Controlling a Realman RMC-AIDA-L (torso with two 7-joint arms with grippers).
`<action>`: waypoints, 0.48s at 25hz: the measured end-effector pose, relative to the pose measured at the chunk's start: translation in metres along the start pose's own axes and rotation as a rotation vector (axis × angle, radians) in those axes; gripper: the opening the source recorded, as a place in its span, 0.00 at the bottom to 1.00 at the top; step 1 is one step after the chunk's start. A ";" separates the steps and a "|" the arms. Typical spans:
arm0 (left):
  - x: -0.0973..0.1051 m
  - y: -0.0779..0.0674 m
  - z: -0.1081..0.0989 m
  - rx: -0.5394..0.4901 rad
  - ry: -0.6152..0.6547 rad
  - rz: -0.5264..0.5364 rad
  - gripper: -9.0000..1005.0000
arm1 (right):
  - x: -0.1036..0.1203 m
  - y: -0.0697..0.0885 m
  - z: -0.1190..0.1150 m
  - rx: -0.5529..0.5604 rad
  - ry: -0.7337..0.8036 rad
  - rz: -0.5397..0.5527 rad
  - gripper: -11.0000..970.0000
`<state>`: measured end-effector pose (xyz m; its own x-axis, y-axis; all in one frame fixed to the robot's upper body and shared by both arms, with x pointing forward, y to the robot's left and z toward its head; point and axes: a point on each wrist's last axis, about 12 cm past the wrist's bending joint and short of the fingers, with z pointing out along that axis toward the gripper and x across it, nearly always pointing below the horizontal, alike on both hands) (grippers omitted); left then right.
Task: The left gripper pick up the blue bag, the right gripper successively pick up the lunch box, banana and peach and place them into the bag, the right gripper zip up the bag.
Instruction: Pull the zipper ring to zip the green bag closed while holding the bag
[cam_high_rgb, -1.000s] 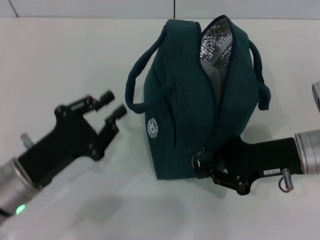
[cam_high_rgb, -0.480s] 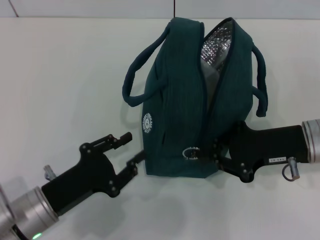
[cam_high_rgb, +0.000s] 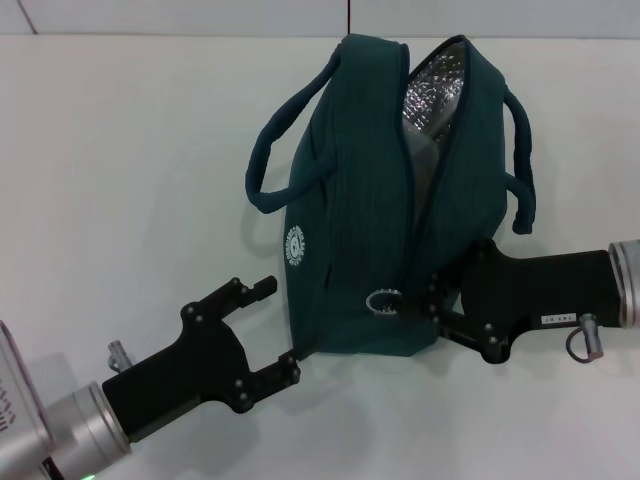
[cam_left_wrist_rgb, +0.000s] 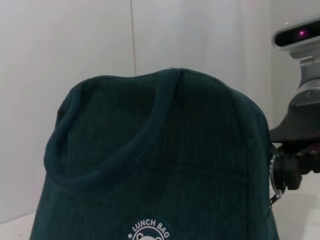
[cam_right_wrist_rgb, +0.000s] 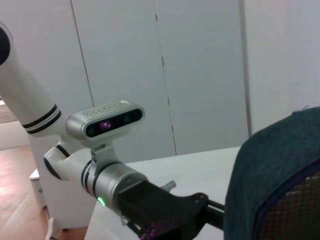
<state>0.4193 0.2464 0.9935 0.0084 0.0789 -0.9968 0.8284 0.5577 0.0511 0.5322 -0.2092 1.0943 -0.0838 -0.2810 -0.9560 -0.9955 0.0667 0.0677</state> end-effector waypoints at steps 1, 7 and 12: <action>0.000 0.000 0.000 0.001 0.000 0.000 0.68 | 0.000 0.000 -0.001 0.005 -0.006 -0.003 0.03; -0.001 0.000 0.002 0.008 -0.003 0.000 0.75 | 0.000 0.001 -0.002 0.022 -0.036 -0.016 0.03; -0.003 0.003 0.006 0.007 -0.017 0.003 0.74 | 0.001 0.003 -0.004 0.033 -0.055 -0.008 0.03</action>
<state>0.4248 0.2429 0.9965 0.0200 0.0666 -0.9976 0.8323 0.5518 0.0535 0.5293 -0.2128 1.0945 -0.0722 -0.2284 -0.9709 -0.9940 0.0968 0.0512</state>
